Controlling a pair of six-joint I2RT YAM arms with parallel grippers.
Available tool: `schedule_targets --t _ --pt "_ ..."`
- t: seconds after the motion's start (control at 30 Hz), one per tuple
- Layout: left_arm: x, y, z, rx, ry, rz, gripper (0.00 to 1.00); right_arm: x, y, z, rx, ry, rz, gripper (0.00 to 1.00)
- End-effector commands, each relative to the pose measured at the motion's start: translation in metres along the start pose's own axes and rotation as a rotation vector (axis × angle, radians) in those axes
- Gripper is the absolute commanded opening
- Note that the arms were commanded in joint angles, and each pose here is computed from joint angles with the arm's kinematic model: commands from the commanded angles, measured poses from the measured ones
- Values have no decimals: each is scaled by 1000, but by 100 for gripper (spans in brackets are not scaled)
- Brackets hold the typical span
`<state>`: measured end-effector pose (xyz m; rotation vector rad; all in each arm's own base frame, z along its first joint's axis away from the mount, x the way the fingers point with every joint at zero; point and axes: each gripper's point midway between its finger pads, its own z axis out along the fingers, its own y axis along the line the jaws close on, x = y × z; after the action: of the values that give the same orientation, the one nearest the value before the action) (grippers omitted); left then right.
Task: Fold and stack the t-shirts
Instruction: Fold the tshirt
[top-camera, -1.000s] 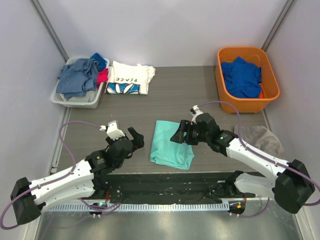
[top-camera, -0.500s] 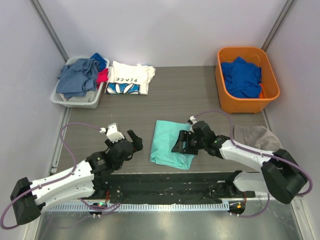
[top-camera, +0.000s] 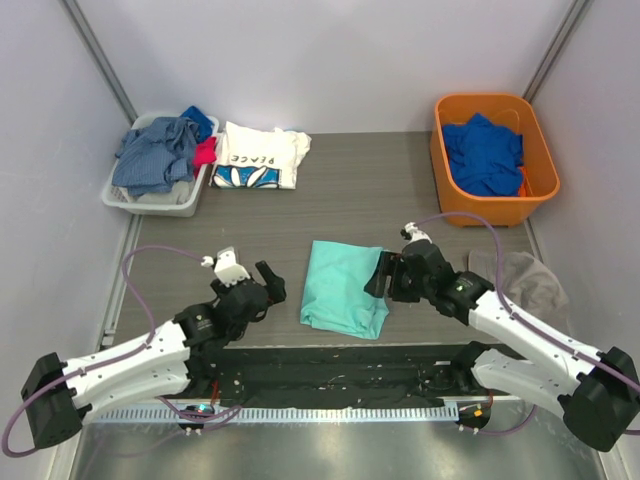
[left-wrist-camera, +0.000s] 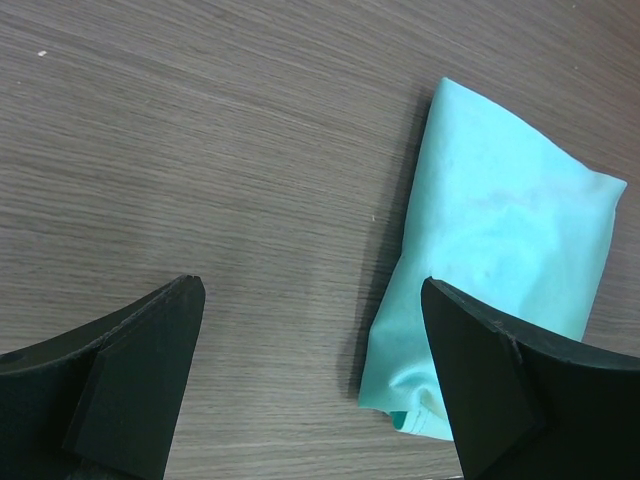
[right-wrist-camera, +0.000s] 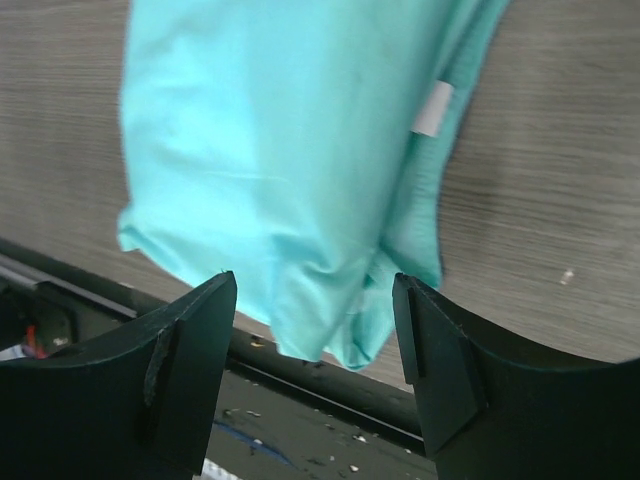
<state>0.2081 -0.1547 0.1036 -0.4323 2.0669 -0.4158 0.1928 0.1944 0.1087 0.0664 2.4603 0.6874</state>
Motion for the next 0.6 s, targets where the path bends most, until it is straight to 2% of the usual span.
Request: schedule_targets --t 0.0,0.23,0.43,0.5,0.57 --pt "-10 -22 3 47 -21 1 96 10 -36 6 144 -17 19 72" --pt "-20 -65 9 96 5 86 96 20 -59 8 201 -58 68 72" --pt "-13 -71 13 111 27 82 96 28 -68 13 189 -75 93 73" --pt "-12 -70 12 112 28 79 96 23 -64 13 147 -114 117 79" --pt "-11 -67 12 112 28 76 96 26 -68 15 137 -130 139 91"
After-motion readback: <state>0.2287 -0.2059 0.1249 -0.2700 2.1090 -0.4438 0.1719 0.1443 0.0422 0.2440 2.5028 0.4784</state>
